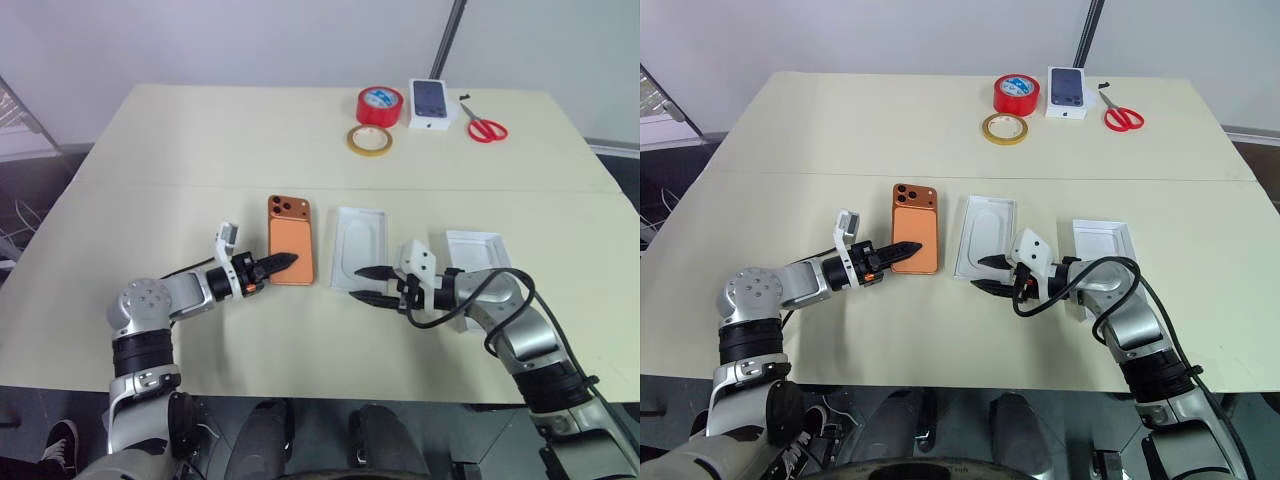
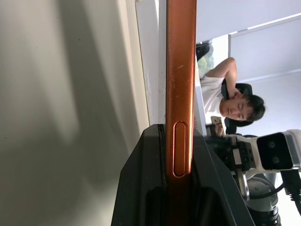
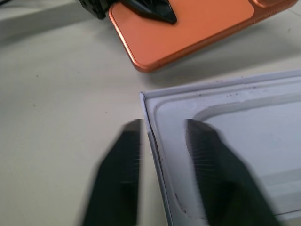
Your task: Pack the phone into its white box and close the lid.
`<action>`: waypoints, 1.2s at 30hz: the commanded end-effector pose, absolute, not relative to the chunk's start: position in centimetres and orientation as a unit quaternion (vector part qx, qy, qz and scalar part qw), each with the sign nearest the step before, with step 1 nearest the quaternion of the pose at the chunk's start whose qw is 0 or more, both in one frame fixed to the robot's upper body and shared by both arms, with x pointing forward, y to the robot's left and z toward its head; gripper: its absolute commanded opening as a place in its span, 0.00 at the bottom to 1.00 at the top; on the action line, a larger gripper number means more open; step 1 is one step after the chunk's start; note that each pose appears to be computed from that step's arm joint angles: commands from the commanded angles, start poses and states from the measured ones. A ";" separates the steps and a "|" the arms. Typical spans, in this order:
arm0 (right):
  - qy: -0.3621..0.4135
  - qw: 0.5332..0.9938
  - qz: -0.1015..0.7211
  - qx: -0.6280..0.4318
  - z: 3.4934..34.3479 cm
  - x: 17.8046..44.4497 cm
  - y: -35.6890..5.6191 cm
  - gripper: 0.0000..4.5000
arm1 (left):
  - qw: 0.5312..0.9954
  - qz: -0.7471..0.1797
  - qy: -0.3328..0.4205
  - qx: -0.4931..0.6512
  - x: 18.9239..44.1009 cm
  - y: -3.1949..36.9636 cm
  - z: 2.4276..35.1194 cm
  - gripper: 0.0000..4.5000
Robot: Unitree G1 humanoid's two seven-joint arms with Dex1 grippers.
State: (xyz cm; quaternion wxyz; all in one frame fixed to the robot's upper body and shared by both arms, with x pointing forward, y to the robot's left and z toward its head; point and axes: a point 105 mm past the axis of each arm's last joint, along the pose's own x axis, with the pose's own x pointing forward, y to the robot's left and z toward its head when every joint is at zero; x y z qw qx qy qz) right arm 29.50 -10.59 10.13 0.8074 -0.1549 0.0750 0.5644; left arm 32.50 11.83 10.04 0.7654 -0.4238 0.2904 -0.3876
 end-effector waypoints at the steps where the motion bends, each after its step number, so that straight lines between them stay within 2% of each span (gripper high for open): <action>1: 0.035 0.801 0.573 -0.168 11.8 29.1 -10.2 0.82 | 0.763 -0.413 0.261 -0.422 32.4 11.7 11.7 0.00; 2: 0.036 0.797 0.574 -0.182 11.5 29.1 -10.3 0.94 | 0.764 -0.413 0.262 -0.421 32.3 11.7 11.7 0.00; 8: 0.036 0.778 0.567 -0.269 9.7 29.3 -11.1 0.94 | 0.765 -0.412 0.263 -0.418 32.4 11.8 11.7 0.00; 11: 0.039 0.779 0.562 -0.277 9.1 29.4 -11.4 0.76 | 0.766 -0.412 0.264 -0.417 32.3 11.8 11.7 0.00; 13: 0.037 0.778 0.559 -0.285 8.9 29.5 -11.4 0.54 | 0.766 -0.413 0.264 -0.416 32.3 11.8 11.7 0.00; 32: -0.005 0.787 0.560 -0.260 10.3 29.6 -10.4 0.54 | 0.762 -0.419 0.271 -0.413 32.0 11.4 11.5 0.00; 36: 0.003 0.779 0.562 -0.279 9.7 29.4 -10.6 0.54 | 0.761 -0.420 0.271 -0.414 31.9 11.3 11.6 0.00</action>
